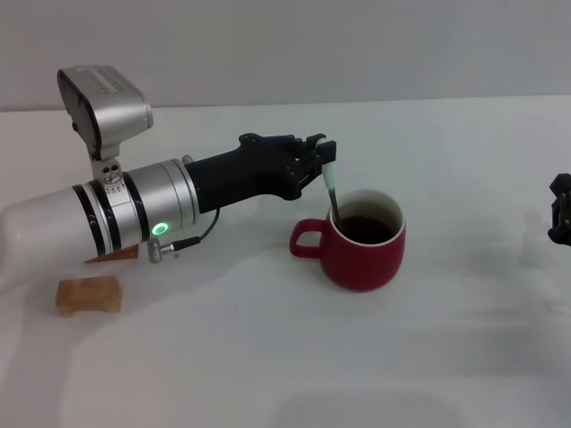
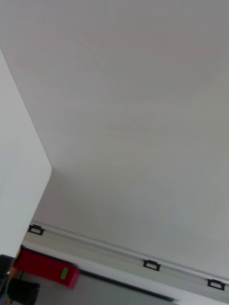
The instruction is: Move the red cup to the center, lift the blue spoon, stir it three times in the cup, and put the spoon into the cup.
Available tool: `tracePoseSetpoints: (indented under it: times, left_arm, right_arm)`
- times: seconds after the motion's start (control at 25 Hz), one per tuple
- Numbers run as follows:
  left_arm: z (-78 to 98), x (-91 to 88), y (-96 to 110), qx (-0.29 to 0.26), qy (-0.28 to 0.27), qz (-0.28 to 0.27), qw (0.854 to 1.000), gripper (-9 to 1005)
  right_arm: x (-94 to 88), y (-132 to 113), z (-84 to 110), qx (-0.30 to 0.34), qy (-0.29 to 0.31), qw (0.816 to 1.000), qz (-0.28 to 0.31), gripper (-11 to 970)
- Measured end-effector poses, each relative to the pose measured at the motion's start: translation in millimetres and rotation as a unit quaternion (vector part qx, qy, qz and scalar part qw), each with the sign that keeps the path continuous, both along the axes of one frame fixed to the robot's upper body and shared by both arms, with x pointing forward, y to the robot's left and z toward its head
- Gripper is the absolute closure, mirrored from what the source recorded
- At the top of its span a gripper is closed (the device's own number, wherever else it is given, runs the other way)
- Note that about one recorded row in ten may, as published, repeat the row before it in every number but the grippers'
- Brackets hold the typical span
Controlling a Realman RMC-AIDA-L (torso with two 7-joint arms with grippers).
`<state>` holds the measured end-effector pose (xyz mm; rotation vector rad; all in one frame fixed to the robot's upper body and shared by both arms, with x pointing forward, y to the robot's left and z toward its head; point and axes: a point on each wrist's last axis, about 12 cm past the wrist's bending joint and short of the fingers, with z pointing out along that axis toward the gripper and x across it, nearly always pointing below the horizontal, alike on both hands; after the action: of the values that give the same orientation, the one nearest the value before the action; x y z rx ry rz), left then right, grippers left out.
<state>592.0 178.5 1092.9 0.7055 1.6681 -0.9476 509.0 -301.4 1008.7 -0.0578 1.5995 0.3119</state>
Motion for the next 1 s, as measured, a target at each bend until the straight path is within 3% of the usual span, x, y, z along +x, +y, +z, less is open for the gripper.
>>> tracePoseSetpoints:
  times: [0.8, 1.0]
  left_arm:
    - [-3.6, -2.3, 11.5, -0.02, 0.005, 0.032, 0.999, 745]
    - [-1.0, -4.1, 13.9, -0.036, -0.017, 0.037, 0.999, 652]
  right_arm:
    - [0.1, 1.7, 0.0, 0.002, -0.001, 1.0, 0.001, 959]
    - [0.8, 1.3, 0.5, 0.002, -0.002, 1.0, 0.0, 959]
